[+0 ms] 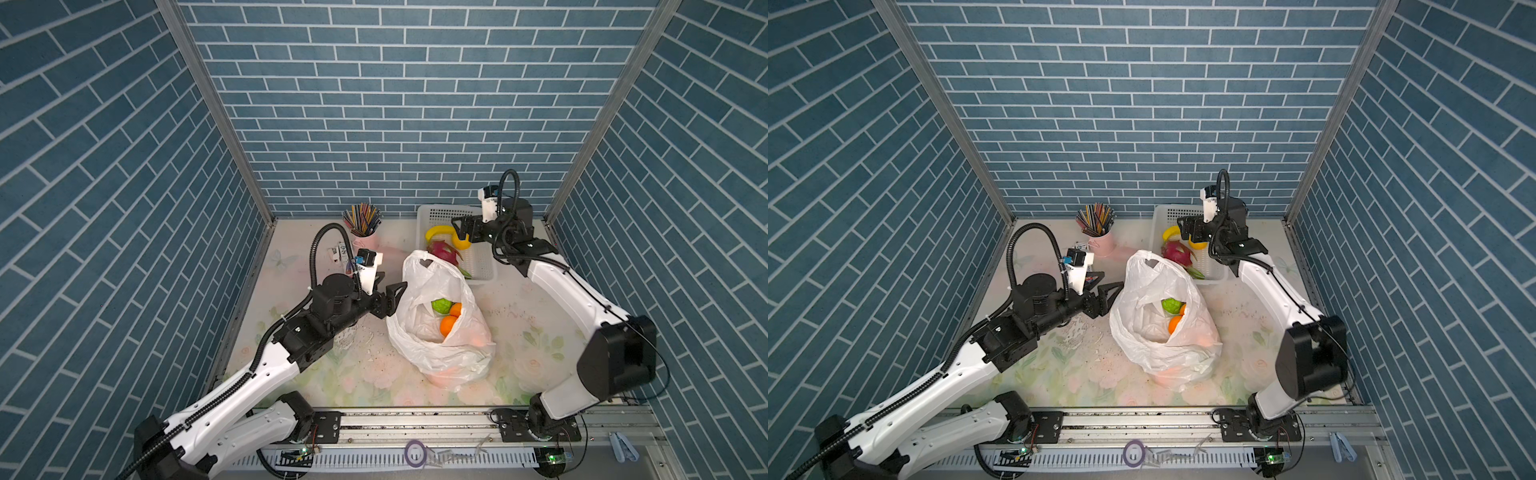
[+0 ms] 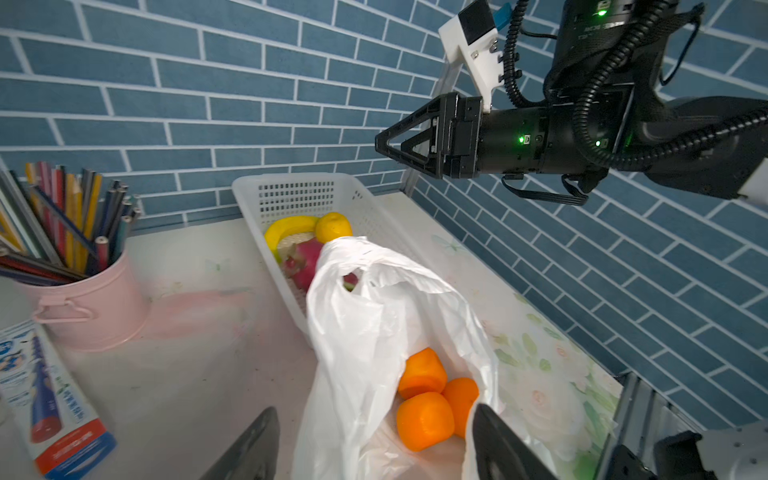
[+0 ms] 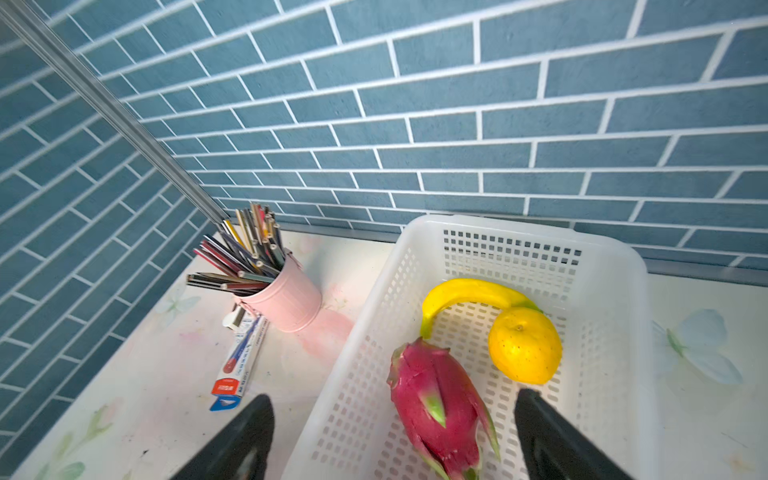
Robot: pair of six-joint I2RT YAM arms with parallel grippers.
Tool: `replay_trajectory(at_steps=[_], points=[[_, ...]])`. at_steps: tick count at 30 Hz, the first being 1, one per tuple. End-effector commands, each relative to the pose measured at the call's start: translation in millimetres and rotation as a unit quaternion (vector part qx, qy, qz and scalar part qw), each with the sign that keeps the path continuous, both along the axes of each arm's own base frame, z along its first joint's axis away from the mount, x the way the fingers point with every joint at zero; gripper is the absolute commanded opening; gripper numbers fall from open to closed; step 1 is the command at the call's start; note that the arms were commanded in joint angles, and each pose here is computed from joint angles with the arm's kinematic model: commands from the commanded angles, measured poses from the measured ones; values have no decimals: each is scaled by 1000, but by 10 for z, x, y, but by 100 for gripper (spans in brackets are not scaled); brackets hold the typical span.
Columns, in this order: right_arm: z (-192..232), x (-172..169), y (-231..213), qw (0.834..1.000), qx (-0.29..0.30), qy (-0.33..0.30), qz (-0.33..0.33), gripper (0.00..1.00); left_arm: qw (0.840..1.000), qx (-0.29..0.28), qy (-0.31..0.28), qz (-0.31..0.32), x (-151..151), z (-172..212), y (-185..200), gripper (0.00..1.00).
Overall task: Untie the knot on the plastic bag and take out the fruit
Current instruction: 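Move both grippers back to the bag and open its mouth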
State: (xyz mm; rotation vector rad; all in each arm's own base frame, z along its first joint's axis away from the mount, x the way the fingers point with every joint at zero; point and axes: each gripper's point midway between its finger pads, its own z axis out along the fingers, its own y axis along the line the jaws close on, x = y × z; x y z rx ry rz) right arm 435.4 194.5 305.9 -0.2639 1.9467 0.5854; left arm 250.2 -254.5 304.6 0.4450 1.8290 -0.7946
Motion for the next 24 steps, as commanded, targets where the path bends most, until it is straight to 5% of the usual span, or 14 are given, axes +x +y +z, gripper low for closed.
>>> replay_trajectory(at_steps=[1, 12, 24], points=[[24, -391, -165, 998, 39, 28, -29, 88, 1000, -15, 9, 13, -9, 96, -183, 66], [-731, -1571, -308, 985, 38, 151, -72, 88, 995, 36, 89, 13, -97, -518, -908, 59], [-1706, -2060, -159, 962, -46, 257, -75, 89, 987, 36, 159, 12, -189, -1140, -969, 55]])
